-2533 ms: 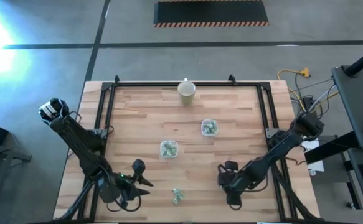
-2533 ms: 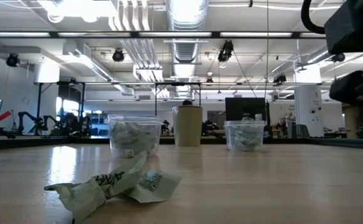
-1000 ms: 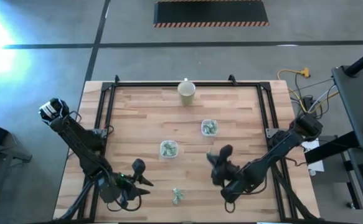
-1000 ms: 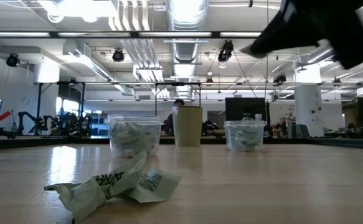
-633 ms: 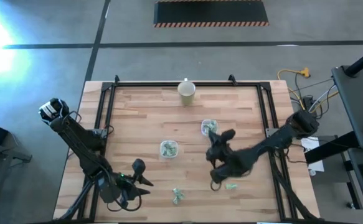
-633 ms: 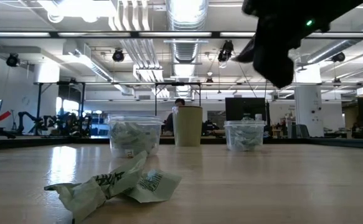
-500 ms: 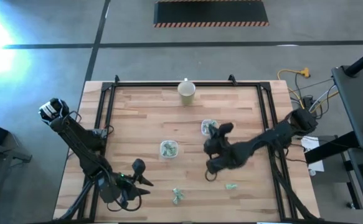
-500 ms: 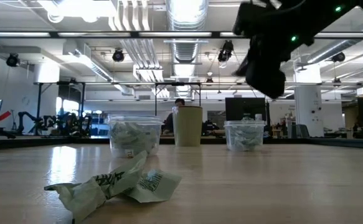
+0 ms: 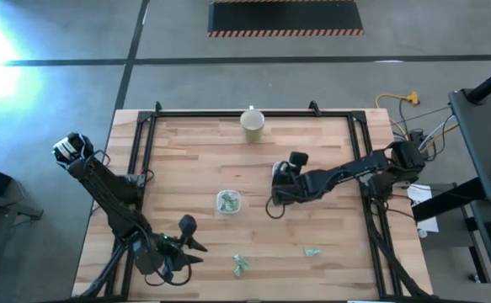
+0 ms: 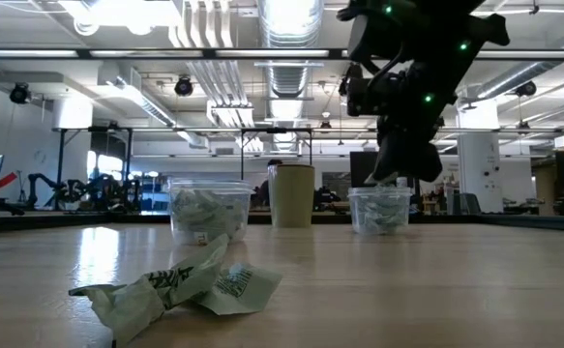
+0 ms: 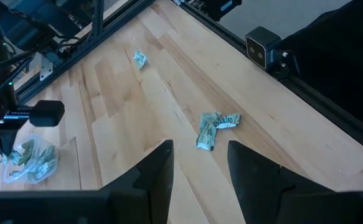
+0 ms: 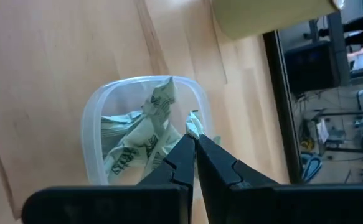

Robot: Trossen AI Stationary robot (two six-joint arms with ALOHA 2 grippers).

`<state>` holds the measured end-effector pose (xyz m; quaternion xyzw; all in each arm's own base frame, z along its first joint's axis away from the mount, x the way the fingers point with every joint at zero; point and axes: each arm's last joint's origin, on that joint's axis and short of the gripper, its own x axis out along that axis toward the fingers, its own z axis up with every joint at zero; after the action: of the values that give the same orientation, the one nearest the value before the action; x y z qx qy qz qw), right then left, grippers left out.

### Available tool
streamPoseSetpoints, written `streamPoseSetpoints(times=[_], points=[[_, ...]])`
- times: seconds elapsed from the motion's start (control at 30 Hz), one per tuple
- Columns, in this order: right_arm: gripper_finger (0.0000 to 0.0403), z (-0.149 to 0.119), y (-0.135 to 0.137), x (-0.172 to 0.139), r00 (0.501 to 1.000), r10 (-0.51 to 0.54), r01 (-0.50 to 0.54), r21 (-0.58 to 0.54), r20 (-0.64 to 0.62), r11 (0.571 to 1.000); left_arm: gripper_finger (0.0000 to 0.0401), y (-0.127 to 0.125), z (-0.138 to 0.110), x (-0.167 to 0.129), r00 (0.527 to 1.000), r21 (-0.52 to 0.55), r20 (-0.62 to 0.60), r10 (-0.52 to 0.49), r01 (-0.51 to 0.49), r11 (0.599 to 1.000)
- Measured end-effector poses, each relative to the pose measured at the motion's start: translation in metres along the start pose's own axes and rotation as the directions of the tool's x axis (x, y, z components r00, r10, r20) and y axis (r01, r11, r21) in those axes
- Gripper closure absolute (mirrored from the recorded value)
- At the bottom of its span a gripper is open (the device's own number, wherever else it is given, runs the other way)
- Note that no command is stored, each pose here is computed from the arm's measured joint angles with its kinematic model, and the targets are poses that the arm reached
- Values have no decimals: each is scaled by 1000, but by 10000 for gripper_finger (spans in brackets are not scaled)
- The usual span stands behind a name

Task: Pick and place Stevia / Truvia into bins
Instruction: Put the green stevia packet into the right transparent container, then put the top green stevia packet into the left transparent container

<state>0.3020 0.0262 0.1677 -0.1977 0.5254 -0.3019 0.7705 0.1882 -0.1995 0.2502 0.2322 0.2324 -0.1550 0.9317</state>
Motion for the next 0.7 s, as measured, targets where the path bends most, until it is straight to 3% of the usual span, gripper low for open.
streamPoseSetpoints(times=[0.27,0.7], points=[[385,0,-1,1,1000,23,-23,25,-8,999,266,0,0,0,1000,0,0,0,0,1000],[286,1,-6,-8,999,29,-29,43,16,999,266,0,0,0,1000,0,0,0,0,1000]])
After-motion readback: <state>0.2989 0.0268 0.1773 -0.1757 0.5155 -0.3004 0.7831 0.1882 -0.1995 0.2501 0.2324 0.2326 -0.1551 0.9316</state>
